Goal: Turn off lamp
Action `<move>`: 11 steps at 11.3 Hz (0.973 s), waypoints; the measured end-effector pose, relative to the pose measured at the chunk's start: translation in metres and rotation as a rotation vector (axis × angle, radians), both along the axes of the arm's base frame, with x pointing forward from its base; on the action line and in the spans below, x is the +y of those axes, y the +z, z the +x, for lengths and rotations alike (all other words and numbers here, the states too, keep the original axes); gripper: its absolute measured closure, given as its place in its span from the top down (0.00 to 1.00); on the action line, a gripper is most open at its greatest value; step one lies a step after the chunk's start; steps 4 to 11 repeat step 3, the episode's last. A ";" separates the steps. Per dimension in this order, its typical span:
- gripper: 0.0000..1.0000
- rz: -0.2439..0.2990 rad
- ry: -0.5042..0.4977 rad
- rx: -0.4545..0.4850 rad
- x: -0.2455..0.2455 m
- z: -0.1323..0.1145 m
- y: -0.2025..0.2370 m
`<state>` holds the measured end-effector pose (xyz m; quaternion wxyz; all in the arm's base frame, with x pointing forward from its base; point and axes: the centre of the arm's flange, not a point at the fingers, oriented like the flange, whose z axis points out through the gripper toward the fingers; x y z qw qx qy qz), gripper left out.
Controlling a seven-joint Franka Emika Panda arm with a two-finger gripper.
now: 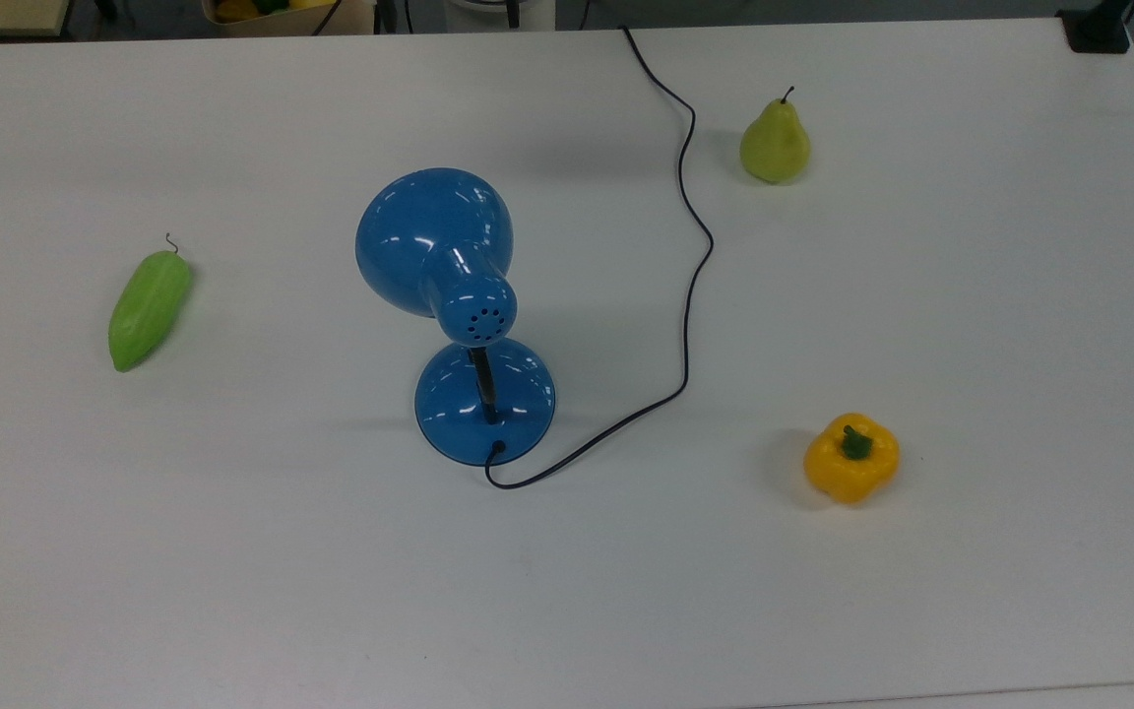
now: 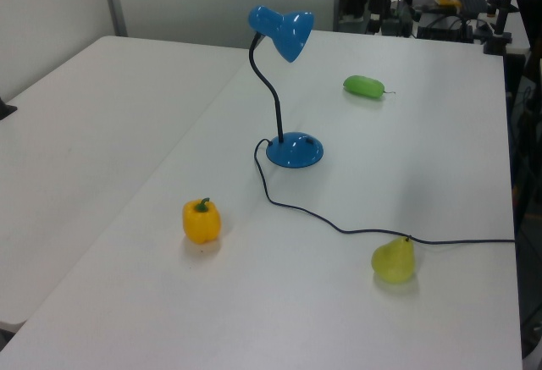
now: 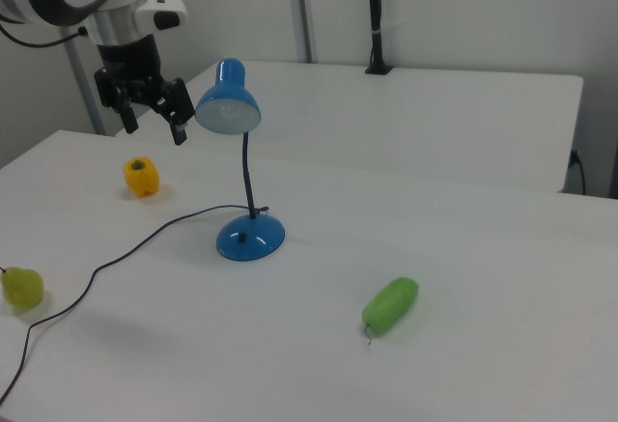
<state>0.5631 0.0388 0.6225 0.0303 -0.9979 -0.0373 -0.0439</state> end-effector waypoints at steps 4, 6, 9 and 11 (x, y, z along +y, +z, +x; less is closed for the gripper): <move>1.00 0.001 -0.005 -0.020 -0.002 0.004 0.000; 1.00 0.001 -0.005 -0.020 -0.002 0.004 0.000; 1.00 0.001 -0.005 -0.020 -0.002 0.004 0.000; 1.00 0.001 -0.005 -0.020 -0.002 0.004 0.000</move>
